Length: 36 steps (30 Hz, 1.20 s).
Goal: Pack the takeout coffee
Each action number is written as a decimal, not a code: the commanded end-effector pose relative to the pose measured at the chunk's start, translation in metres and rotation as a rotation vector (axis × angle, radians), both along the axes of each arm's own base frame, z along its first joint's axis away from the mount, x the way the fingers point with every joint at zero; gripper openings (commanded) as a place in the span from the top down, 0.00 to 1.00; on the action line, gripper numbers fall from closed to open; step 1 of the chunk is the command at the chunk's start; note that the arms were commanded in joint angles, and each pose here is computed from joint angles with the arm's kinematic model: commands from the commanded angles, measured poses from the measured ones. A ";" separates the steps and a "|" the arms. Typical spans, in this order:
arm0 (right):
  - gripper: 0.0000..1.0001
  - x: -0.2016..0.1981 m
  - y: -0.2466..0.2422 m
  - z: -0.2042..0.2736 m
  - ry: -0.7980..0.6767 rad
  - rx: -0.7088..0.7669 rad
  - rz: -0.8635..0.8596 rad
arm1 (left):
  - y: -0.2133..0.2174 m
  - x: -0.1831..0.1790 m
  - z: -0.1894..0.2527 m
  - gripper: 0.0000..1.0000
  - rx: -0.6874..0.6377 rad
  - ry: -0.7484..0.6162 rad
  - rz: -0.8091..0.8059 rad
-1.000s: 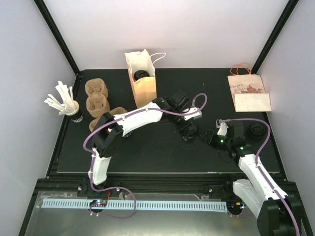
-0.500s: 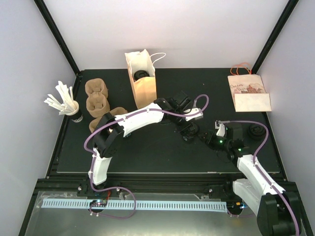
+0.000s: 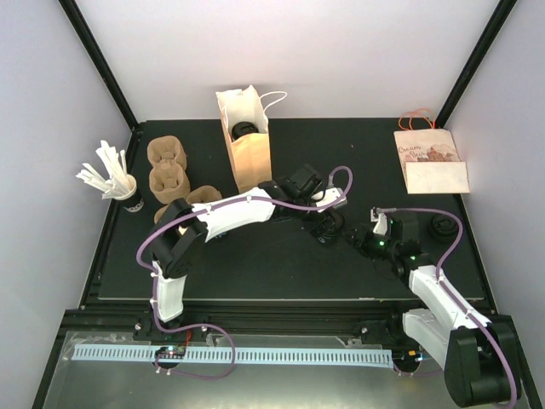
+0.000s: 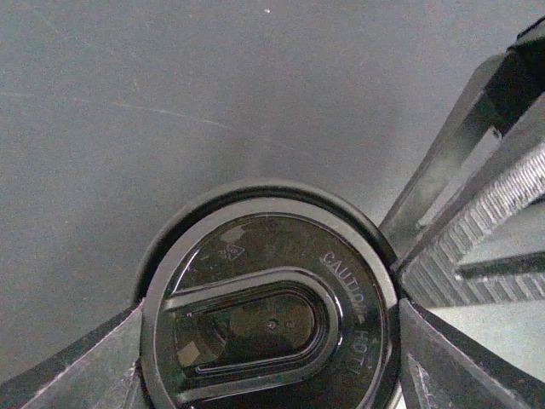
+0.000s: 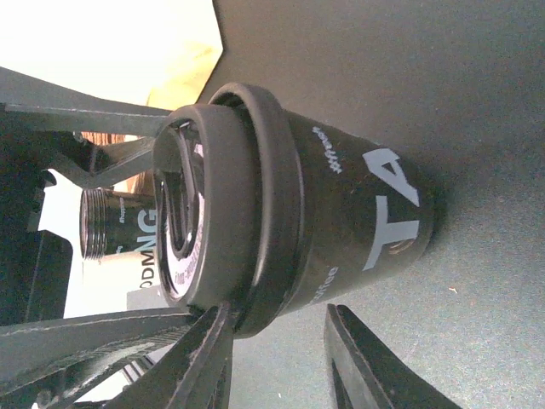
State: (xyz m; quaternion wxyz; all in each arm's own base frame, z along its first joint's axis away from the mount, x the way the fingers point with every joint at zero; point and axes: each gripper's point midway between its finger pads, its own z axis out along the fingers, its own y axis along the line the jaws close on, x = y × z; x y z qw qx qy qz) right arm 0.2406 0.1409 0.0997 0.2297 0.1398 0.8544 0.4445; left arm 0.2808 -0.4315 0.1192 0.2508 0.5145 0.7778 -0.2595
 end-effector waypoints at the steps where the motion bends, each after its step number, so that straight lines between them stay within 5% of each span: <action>1: 0.69 0.002 0.002 0.008 -0.030 0.027 -0.007 | 0.004 -0.004 -0.021 0.28 0.031 0.017 0.028; 15: 0.82 0.014 0.001 0.009 -0.022 0.080 -0.066 | 0.008 -0.004 -0.032 0.28 0.069 0.027 0.042; 36: 0.77 0.039 -0.024 0.020 -0.082 0.013 -0.039 | 0.010 0.000 -0.039 0.28 0.150 0.057 0.050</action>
